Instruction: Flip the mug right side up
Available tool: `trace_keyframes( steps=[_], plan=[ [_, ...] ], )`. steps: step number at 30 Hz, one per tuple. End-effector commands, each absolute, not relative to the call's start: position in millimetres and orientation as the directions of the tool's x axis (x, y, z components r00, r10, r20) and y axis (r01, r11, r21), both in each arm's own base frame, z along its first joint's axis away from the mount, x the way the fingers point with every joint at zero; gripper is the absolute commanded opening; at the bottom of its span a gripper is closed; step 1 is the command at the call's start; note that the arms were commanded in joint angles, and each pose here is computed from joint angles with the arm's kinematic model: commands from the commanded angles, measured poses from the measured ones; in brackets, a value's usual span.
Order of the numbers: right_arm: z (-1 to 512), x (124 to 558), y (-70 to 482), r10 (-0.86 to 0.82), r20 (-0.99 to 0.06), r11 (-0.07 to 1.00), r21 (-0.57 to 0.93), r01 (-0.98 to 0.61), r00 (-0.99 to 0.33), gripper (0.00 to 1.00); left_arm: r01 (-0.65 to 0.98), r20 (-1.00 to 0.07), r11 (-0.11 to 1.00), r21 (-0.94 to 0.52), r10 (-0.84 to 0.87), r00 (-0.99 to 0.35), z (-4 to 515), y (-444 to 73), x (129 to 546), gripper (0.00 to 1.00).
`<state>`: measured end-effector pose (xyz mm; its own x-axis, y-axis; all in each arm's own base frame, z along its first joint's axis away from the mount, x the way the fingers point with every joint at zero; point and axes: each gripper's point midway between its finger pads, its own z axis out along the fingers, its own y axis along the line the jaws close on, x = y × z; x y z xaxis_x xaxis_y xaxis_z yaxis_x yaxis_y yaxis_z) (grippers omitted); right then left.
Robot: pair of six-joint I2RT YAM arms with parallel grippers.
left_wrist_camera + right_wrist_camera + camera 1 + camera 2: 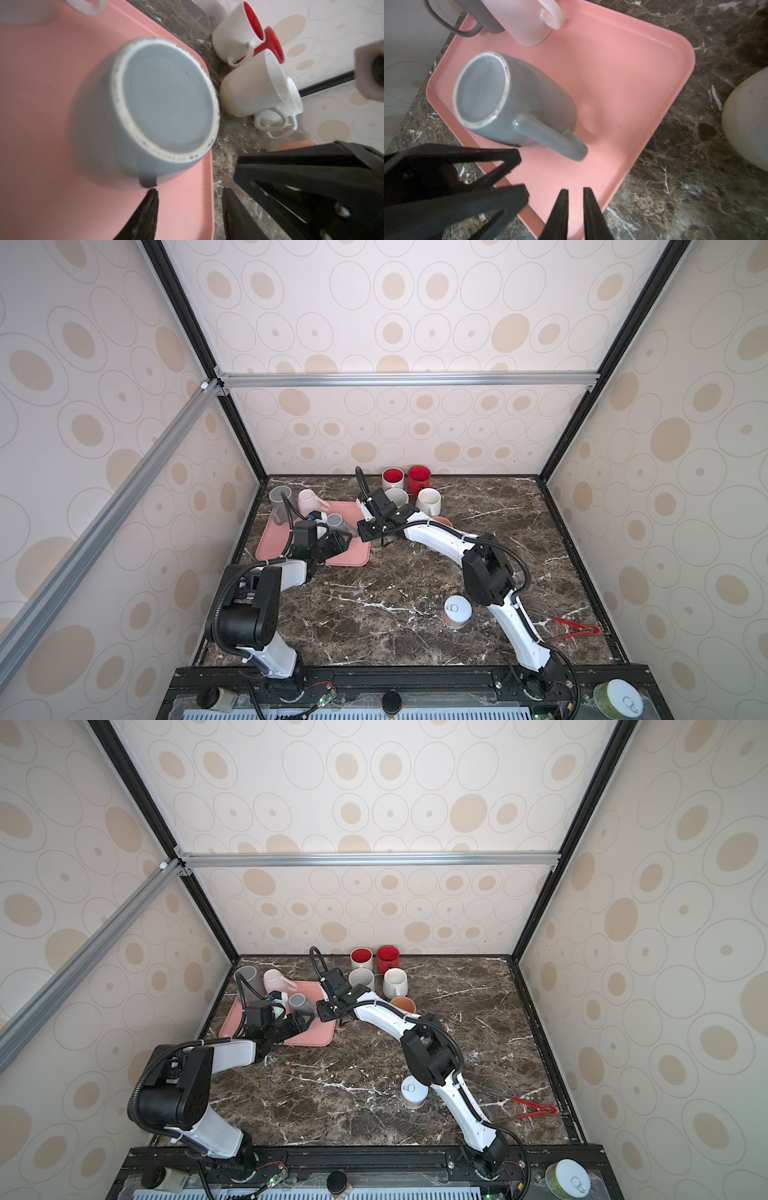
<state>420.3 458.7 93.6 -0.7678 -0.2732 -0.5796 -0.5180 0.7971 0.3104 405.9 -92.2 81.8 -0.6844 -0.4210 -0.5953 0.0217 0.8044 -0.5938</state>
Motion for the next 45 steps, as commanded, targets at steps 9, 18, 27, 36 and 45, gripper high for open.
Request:
trace_keyframes(
  steps=[9, 18, 27, 36, 45],
  plan=[
    [109.5, 438.2, 464.9, -0.253, -0.653, 0.805, 0.266, -0.53, -0.713, 0.18, -0.095, -0.643, 0.899, -0.429, -0.377, -0.666, 104.1, -51.1, 392.4, 0.41],
    [73.6, 461.8, 484.7, -0.306, -0.673, 0.796, 0.208, -0.569, -0.674, 0.19, -0.155, -0.576, 0.878, -0.454, -0.421, -0.701, 81.5, -31.3, 399.5, 0.33],
    [83.2, 427.9, 516.5, -0.372, -0.702, 0.679, 0.241, -0.694, -0.608, 0.19, -0.174, -0.563, 0.888, -0.426, -0.411, -0.717, 72.8, -16.0, 423.4, 0.38],
    [95.2, 387.7, 539.4, -0.394, -0.739, 0.592, 0.252, -0.766, -0.547, 0.19, -0.111, -0.549, 0.861, -0.497, -0.411, -0.728, 74.7, -29.8, 444.7, 0.39],
    [105.7, 383.8, 518.5, -0.351, -0.74, 0.649, 0.25, -0.719, -0.574, 0.19, -0.174, -0.58, 0.916, -0.36, -0.366, -0.728, 87.4, -8.2, 426.0, 0.4]
  ],
)
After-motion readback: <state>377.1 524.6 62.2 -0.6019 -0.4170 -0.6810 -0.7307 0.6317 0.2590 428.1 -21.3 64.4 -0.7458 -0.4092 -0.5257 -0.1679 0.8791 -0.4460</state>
